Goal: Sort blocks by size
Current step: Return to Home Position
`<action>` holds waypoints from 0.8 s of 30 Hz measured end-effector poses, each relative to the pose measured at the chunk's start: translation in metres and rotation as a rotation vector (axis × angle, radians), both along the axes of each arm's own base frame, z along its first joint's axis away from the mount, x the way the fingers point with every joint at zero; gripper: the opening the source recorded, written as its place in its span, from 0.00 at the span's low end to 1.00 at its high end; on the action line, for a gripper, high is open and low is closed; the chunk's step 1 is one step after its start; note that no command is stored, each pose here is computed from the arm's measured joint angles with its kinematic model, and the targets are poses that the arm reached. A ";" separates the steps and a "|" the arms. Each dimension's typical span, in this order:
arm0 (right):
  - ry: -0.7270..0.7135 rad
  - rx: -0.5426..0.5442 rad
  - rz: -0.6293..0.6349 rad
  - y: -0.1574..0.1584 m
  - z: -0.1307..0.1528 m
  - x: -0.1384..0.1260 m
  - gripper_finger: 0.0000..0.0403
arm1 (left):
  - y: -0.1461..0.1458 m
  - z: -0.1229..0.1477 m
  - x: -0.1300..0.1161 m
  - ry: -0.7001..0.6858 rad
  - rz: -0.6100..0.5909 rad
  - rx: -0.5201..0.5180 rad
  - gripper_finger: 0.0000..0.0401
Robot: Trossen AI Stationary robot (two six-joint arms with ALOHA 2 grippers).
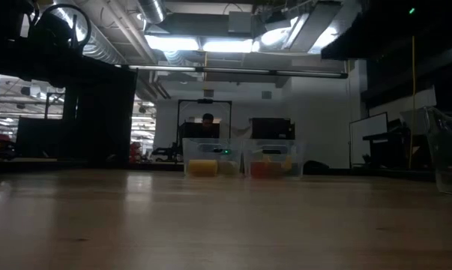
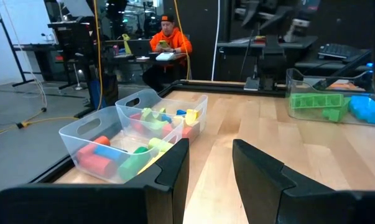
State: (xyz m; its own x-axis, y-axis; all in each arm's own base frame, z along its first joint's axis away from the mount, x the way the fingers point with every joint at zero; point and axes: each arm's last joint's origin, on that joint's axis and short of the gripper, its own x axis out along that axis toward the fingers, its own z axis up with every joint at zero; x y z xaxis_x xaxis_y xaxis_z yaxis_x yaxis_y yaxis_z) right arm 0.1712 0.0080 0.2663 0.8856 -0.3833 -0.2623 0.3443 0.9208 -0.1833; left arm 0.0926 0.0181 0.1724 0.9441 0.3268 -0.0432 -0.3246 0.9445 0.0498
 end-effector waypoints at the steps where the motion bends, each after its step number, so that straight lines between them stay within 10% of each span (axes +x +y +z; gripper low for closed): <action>1: 0.012 0.010 -0.007 -0.007 -0.001 0.000 0.44 | 0.000 0.000 0.000 0.000 0.000 0.000 0.27; 24: -0.073 0.132 0.101 -0.028 -0.071 -0.049 0.44 | 0.000 0.000 0.000 0.000 0.000 0.000 0.27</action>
